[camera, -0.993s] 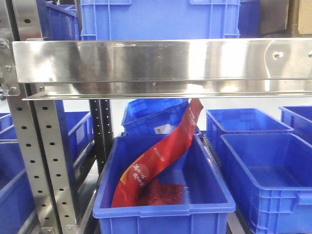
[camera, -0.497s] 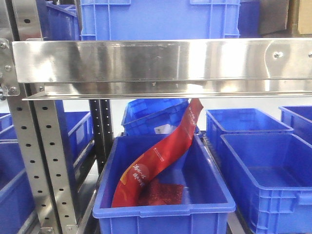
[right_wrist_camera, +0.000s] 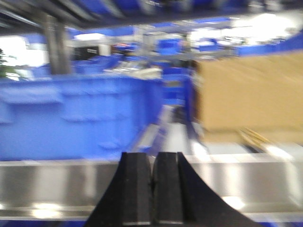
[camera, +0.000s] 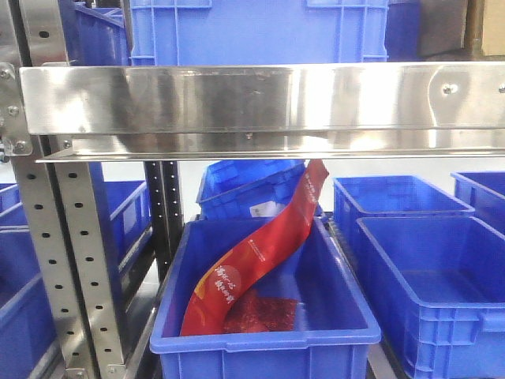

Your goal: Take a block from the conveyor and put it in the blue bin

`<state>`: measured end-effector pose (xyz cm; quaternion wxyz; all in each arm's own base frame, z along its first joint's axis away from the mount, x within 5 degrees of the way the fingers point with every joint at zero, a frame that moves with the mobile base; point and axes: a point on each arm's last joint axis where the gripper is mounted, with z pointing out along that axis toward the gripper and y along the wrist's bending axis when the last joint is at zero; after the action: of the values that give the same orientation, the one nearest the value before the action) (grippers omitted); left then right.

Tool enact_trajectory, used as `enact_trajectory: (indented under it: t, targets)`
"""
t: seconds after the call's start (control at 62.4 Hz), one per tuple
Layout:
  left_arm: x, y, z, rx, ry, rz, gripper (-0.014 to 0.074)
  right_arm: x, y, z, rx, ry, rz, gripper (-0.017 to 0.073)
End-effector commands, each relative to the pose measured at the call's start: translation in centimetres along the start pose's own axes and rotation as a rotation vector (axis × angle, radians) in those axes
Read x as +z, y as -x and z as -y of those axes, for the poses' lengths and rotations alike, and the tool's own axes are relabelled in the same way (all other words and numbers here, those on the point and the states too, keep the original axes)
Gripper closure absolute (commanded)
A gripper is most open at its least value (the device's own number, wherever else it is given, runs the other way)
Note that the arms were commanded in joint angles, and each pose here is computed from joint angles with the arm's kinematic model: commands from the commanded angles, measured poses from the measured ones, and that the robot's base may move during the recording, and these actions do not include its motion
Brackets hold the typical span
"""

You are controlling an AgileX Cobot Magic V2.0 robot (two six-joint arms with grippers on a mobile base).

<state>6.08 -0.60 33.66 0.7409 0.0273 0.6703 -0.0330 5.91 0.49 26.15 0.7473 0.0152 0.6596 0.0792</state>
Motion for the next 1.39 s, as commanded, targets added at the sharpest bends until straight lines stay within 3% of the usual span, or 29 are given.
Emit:
enact_trajectory:
  t: [0.0, 0.128, 0.16, 0.256, 0.368, 0.497, 0.545, 0.657, 0.769, 1.378]
  targets:
    - [-0.1, 0.2, 0.0, -0.011, 0.005, 0.021, 0.0704, -0.7, -1.6, 0.4, -0.004, -0.035, 0.013, 0.0721]
    - [-0.1, 0.2, 0.0, -0.011, 0.005, 0.021, 0.0704, -1.0, -3.7, 0.7, -0.019, -0.030, 0.067, 0.0721]
    - [-0.2, 0.2, 0.0, -0.011, 0.005, 0.023, 0.0704, -1.0, -3.3, 0.6, -0.043, -0.017, 0.109, 0.0721]
    - [-0.2, 0.2, 0.0, -0.011, 0.006, 0.028, 0.0704, -0.9, -3.9, 0.5, -0.133, 0.011, 0.043, 0.0721]
    - [-0.2, 0.3, 0.0, -0.011, 0.006, 0.034, 0.0704, -0.9, -4.5, 0.5, -0.119, 0.018, -0.022, 0.0721]
    - [-0.2, 0.3, 0.0, -0.011, 0.007, 0.039, 0.0704, -1.0, -5.1, 0.5, -0.020, 0.011, -0.085, 0.0721]
    - [-0.2, 0.3, 0.0, -0.011, 0.007, 0.039, 0.0704, -1.0, -5.2, 0.5, -0.013, 0.010, -0.098, 0.0721]
    - [-0.2, 0.3, 0.0, -0.011, 0.007, 0.039, 0.0704, -1.0, -5.2, 0.5, -0.025, 0.010, -0.096, 0.0721]
    - [-0.2, 0.3, 0.0, -0.011, 0.007, 0.039, 0.0704, -1.0, -5.2, 0.6, -0.082, 0.010, -0.096, 0.0721]
    - [-0.2, 0.3, 0.0, -0.011, 0.007, 0.039, 0.0704, -1.0, -5.2, 0.6, -0.082, 0.010, -0.096, 0.0721]
